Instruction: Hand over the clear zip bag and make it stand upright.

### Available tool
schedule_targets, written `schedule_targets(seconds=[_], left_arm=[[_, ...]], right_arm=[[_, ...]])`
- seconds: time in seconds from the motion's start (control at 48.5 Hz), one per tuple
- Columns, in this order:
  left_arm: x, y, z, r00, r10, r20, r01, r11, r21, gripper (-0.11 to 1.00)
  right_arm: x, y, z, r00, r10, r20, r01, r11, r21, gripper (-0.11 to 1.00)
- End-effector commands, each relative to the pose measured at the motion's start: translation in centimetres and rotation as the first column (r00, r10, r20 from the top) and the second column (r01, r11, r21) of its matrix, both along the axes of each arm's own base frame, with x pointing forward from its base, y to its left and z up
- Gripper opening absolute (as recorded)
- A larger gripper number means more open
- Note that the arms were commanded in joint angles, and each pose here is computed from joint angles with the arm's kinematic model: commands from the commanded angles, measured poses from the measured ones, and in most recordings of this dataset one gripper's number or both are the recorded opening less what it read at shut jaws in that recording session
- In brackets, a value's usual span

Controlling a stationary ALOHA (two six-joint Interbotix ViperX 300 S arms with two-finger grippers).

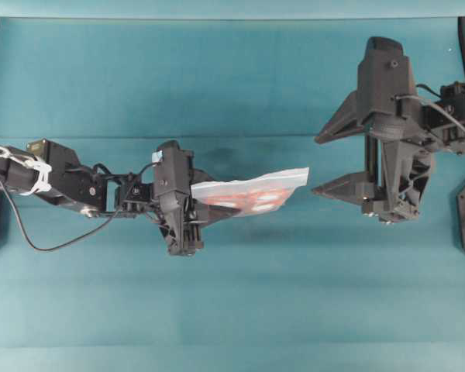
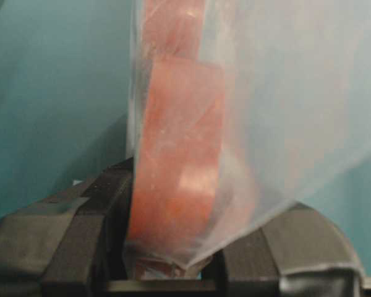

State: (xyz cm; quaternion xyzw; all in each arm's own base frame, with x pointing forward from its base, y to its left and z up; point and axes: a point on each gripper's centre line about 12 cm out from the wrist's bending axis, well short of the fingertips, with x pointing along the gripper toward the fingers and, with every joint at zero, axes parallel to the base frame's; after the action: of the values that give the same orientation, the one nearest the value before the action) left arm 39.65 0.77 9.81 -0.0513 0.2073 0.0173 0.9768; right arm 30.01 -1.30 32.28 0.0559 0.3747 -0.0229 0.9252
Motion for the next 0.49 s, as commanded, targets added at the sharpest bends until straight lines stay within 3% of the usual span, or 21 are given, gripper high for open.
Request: schedule_targets(seconds=[0.0, 0.474], left_arm=[[0.20, -0.31, 0.50, 1.000, -0.008, 0.012, 0.008, 1.000, 0.000, 0.25], [0.25, -0.49, 0.54, 1.000, -0.014, 0.014, 0.014, 1.000, 0.001, 0.25]], right_arm=[[-0.19, 0.09, 0.72, 1.000, 0.001, 0.023, -0.001, 1.000, -0.001, 0.91], [-0.23, 0.34, 0.58, 1.000, 0.008, 0.017, -0.008, 1.000, 0.002, 0.91]])
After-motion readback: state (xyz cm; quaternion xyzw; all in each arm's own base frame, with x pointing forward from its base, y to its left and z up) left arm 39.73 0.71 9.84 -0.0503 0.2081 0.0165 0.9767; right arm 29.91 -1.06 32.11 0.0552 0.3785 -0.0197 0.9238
